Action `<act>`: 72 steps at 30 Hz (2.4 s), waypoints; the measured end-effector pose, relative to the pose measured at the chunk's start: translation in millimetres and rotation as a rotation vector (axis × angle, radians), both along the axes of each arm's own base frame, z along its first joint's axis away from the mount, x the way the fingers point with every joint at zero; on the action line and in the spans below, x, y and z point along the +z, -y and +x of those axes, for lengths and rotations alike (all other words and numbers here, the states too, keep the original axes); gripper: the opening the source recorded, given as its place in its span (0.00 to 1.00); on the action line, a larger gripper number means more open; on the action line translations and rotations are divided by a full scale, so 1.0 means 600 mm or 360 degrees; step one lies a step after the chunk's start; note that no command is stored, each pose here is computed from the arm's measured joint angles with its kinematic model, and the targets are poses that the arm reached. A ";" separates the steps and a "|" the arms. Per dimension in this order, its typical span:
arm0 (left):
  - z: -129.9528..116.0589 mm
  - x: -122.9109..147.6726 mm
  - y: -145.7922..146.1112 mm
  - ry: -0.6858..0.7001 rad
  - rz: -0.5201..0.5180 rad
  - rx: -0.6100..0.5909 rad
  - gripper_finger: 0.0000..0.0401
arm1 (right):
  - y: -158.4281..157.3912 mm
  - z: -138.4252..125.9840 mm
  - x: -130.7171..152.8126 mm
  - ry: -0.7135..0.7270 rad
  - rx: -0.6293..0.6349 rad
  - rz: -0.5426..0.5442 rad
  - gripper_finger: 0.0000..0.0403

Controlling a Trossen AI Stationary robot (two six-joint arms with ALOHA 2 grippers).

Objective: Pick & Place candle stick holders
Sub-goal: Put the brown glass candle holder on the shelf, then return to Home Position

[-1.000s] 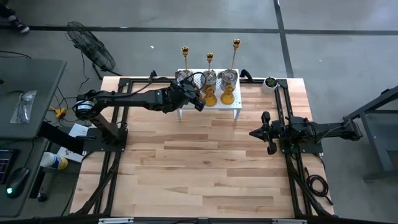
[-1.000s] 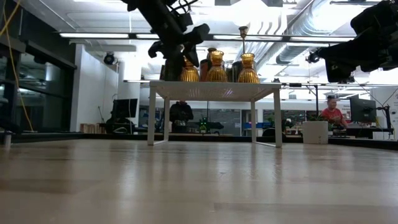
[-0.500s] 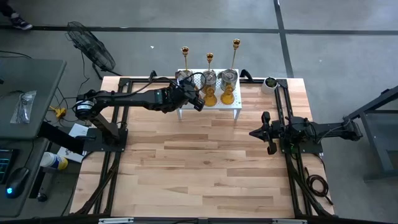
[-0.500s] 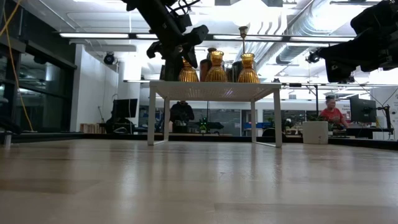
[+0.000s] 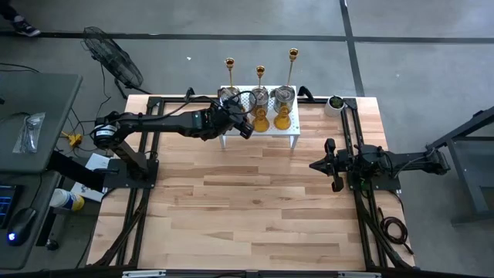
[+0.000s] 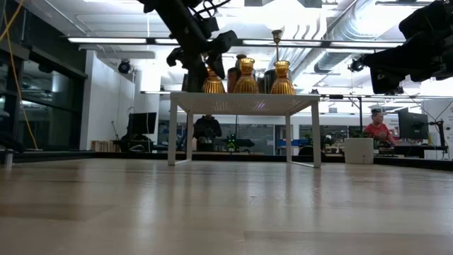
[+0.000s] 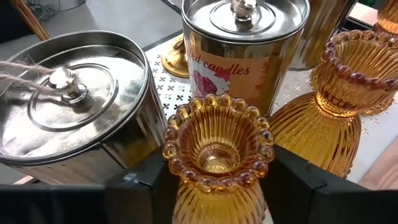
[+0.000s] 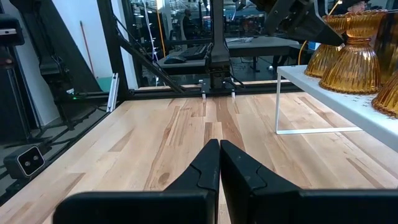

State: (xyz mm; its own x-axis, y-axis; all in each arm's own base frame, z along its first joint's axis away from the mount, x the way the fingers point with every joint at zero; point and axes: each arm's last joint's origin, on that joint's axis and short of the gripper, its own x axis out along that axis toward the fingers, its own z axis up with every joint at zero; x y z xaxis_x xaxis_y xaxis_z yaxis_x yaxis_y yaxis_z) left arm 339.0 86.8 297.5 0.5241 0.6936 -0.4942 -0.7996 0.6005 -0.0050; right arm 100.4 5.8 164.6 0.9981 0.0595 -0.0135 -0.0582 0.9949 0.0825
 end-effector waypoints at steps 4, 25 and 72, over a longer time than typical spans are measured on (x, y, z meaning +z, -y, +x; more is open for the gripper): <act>0.000 0.000 0.000 0.0003 0.0001 -0.0001 0.56 | 0.000 0.000 0.000 0.0000 0.0000 0.0000 0.01; -0.018 0.039 0.047 0.0013 0.0090 -0.0207 0.64 | 0.000 0.000 0.000 0.0001 0.0000 0.0000 0.01; -0.130 0.013 0.077 0.0380 0.0008 -0.0876 0.64 | 0.000 0.001 -0.001 -0.0011 0.0000 -0.0001 0.01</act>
State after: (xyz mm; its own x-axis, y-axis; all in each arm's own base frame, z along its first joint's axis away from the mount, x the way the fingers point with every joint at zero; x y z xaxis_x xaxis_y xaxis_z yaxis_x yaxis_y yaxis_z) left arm 260.8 40.7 305.5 0.9031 0.2909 -0.3158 -0.3482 0.9266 -0.1422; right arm 100.8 5.8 164.0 0.9980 0.0595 -0.0202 -0.0576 0.9949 0.0823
